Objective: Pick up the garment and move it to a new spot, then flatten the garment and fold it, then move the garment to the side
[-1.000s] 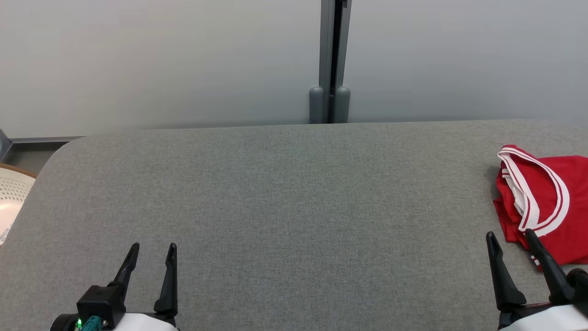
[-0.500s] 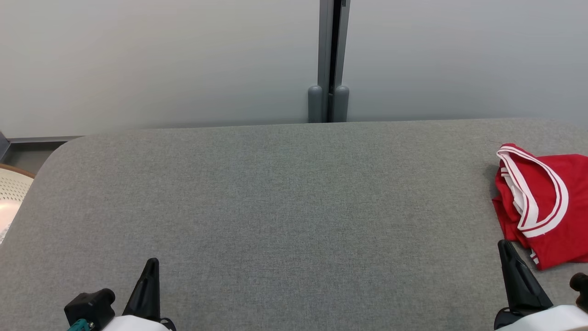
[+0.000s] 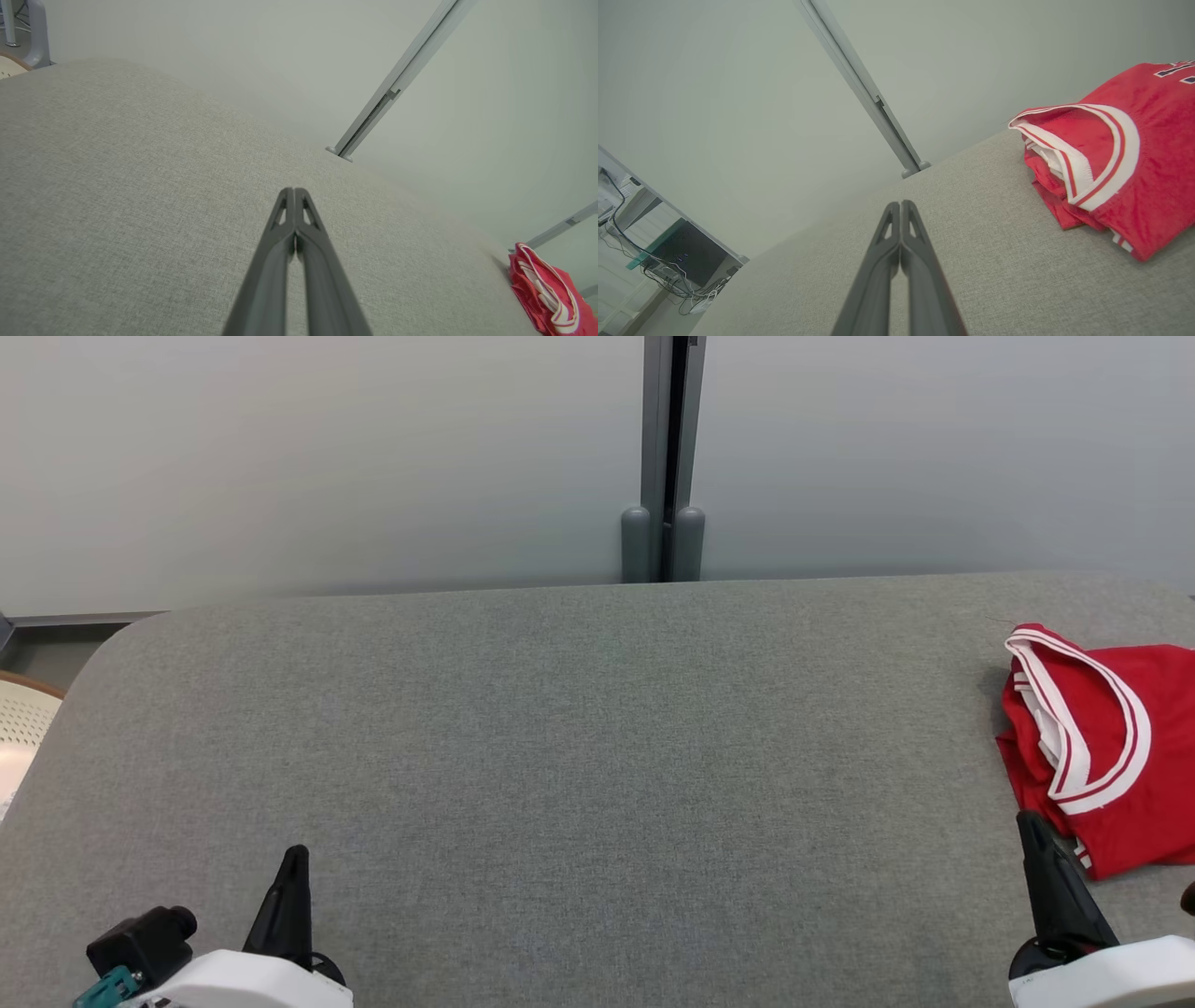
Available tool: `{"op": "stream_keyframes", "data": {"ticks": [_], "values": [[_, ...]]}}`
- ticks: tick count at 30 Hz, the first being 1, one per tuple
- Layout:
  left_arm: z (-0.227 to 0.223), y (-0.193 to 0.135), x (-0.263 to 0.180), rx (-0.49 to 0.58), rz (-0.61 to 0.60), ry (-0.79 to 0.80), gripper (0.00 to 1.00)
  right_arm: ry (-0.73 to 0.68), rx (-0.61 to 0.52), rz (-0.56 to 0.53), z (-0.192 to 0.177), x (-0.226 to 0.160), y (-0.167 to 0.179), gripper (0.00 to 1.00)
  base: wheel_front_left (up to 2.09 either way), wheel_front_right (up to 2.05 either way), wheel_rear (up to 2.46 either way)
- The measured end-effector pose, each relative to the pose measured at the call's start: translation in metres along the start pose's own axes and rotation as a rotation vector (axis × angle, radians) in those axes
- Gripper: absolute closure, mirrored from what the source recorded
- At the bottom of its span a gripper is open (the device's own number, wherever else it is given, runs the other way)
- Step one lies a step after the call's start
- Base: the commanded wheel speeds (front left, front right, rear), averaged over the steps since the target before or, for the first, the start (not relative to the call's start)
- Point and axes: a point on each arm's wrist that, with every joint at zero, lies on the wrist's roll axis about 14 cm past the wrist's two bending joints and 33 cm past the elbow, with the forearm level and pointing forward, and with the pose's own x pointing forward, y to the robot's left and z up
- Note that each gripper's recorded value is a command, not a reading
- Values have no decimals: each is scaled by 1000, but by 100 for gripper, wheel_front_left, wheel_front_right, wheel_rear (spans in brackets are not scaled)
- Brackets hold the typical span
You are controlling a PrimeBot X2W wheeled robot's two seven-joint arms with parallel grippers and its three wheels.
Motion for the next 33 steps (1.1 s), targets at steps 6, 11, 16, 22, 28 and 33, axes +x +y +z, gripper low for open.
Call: {"op": "stream_keyframes", "data": {"ticks": [6,11,16,22,28,33], "values": [[2,0,4,-89,2,4,100,-12,92,-2,2,3,-2,100,0,0,0],[3,-2,7,-164,-3,7,100,-23,164,-4,4,6,-3,100,0,0,0],[6,-2,10,-230,-6,5,100,-30,232,-10,4,8,-6,100,0,0,0],[7,-3,12,-306,-10,10,100,-40,311,-15,5,10,-8,100,0,0,0],[9,-4,16,-379,-16,9,100,-51,382,-17,6,13,-10,100,0,0,0],[11,-6,18,-439,-24,7,100,-62,439,-15,9,15,-11,100,0,0,0]]}}
